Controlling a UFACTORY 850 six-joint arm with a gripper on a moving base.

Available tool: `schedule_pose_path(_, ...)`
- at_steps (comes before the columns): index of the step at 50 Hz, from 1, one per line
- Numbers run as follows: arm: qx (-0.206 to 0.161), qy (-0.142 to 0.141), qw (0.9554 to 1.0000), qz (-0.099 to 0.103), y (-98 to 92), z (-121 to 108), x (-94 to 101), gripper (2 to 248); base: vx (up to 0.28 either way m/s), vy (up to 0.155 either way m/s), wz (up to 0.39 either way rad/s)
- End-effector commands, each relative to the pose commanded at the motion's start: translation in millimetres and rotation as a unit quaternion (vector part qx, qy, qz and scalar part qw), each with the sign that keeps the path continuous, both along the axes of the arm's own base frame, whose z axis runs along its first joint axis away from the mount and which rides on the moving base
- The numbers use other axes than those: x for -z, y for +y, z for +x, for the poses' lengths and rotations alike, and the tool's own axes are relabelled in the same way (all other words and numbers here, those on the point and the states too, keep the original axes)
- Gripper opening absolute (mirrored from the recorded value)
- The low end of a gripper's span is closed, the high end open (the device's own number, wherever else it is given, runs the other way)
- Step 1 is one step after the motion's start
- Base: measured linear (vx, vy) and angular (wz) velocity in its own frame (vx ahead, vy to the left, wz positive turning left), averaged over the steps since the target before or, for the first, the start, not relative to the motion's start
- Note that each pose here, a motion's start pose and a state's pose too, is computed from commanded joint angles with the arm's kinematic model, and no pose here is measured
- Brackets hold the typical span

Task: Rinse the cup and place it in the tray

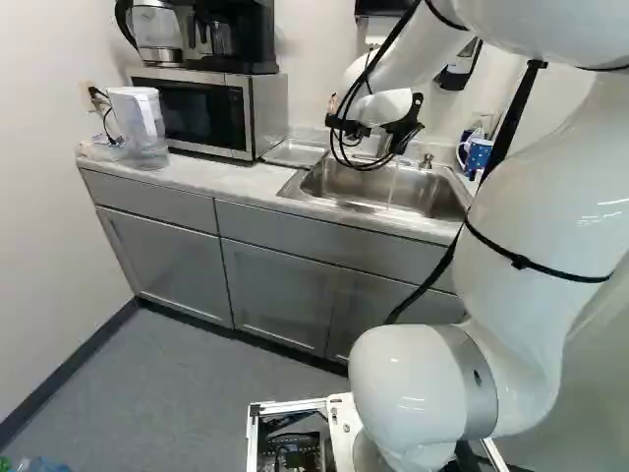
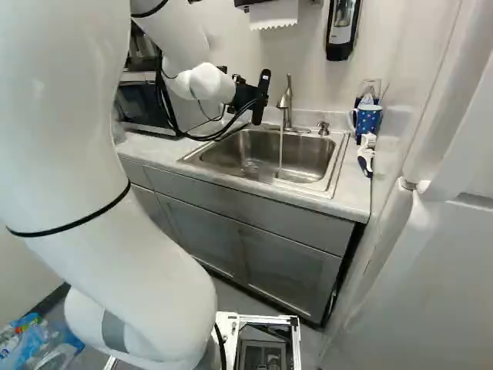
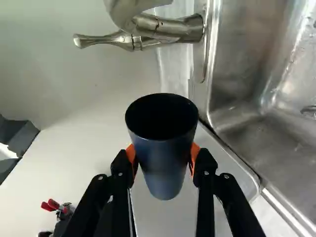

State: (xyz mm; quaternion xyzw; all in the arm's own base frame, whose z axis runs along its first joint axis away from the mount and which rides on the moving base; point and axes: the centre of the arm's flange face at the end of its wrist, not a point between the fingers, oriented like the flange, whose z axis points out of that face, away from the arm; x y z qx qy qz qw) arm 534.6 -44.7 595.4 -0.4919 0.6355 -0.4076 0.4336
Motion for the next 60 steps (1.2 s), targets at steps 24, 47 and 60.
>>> schedule_pose_path(24, -0.037, 0.011, 0.9921, -0.119, 0.0, 0.0, 0.0, 122, 0.000, 0.000, 0.000)
schedule_pose_path(47, -0.071, 0.022, 0.9697, -0.232, 0.0, 0.0, 0.0, 122, 0.000, 0.000, 0.000)
schedule_pose_path(60, -0.090, 0.028, 0.9508, -0.295, 0.0, 0.0, 0.0, 122, 0.000, 0.000, 0.000)
